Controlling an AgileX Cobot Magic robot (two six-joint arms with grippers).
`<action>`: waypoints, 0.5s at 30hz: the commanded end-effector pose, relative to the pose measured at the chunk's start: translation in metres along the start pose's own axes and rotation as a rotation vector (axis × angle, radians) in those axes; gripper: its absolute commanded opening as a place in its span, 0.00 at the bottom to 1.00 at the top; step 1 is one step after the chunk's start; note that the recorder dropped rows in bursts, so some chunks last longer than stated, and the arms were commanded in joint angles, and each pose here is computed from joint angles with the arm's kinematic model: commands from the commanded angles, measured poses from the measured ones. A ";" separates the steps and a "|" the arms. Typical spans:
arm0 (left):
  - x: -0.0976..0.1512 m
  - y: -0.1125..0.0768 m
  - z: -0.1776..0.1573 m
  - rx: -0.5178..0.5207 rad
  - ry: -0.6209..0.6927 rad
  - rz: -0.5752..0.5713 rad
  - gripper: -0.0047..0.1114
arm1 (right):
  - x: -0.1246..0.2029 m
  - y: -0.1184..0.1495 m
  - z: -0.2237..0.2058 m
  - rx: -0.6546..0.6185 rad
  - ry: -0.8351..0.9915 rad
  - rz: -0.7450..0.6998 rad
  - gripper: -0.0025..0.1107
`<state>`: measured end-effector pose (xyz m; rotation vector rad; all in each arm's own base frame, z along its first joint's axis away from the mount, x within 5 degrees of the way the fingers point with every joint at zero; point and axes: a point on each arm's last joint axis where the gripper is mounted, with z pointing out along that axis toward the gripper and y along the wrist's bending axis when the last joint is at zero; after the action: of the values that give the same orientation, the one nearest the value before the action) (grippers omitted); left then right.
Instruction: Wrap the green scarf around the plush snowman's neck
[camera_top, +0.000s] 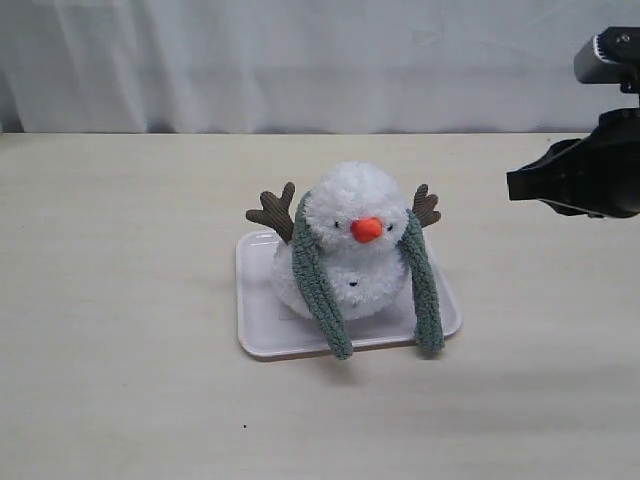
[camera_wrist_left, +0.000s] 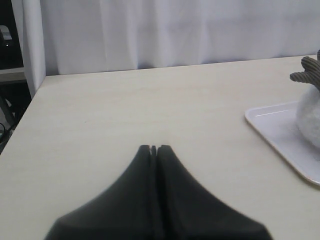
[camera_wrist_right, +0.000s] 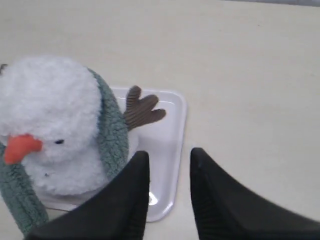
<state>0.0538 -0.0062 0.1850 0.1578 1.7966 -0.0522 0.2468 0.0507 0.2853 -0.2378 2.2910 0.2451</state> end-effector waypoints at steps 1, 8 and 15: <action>0.000 0.000 0.000 -0.002 -0.010 -0.006 0.04 | 0.001 -0.004 -0.009 0.046 0.011 0.023 0.33; 0.000 0.000 0.000 -0.002 -0.010 -0.006 0.04 | 0.022 0.033 -0.004 -0.075 0.114 -0.098 0.33; 0.000 0.000 0.000 -0.002 -0.010 -0.006 0.04 | 0.062 0.033 0.018 -0.061 0.133 -0.061 0.58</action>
<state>0.0538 -0.0062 0.1850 0.1578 1.7966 -0.0522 0.2119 0.0834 0.2467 -0.3972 2.4147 0.2901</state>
